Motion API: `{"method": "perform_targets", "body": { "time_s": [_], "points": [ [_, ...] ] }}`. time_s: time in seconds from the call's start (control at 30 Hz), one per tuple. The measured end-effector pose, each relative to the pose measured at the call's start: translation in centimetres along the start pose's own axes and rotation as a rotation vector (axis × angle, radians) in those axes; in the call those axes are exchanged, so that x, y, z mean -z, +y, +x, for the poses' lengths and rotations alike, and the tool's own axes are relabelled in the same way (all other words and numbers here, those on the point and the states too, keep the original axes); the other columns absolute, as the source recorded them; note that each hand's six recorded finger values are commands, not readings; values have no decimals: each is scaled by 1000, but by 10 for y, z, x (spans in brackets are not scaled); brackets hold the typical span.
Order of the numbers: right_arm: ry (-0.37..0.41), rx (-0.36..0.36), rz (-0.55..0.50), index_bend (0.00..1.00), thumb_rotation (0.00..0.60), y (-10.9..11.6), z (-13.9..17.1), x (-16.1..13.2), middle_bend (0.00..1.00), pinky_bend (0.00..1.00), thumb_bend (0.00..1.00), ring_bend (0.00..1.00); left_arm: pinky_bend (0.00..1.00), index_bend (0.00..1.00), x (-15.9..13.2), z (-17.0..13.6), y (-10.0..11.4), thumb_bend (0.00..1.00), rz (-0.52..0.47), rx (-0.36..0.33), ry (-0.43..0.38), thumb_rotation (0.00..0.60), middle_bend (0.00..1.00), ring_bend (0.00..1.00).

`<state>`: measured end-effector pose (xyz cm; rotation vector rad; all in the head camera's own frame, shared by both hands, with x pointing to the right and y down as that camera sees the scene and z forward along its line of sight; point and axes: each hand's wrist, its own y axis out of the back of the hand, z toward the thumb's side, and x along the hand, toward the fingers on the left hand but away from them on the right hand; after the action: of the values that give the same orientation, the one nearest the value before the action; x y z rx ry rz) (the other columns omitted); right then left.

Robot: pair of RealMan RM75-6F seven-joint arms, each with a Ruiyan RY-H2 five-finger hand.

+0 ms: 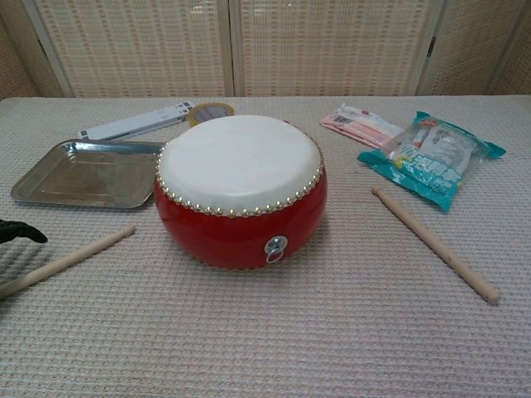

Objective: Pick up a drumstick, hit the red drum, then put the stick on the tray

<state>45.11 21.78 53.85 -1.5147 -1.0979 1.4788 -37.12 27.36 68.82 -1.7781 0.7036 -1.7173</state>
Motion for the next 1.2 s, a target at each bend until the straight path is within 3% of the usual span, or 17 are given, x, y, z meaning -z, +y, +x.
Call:
{"method": "perform_targets", "body": {
  "time_s": [0.23, 0.4, 0.5, 0.63, 0.77, 1.2],
  "points": [
    [1, 5, -2, 0, 600, 1, 1, 1, 90, 131, 92, 7, 45, 210, 15, 12, 12, 307, 17, -55, 62, 600, 123, 77],
    [0, 8, -5, 0, 600, 2, 2, 1, 90, 131, 93, 7, 44, 251, 9, 14, 19, 306, -78, -55, 53, 600, 127, 76],
    [6, 6, -9, 0, 600, 2, 2, 0, 90, 131, 92, 7, 44, 275, -1, 17, 22, 325, -180, -39, 33, 600, 128, 76],
    [13, 4, -15, 0, 600, 2, 2, -1, 90, 132, 93, 7, 44, 295, -14, 24, 21, 428, -288, 23, 6, 600, 119, 75],
    [12, 6, -22, 0, 600, 4, 4, 1, 90, 132, 93, 7, 47, 301, -24, 29, 19, 429, -366, 88, -13, 600, 112, 73],
    [10, 0, -27, 0, 600, 6, 5, 2, 90, 133, 92, 7, 57, 332, -26, 38, 18, 407, -309, 31, 87, 600, 115, 73]
  ]
}}
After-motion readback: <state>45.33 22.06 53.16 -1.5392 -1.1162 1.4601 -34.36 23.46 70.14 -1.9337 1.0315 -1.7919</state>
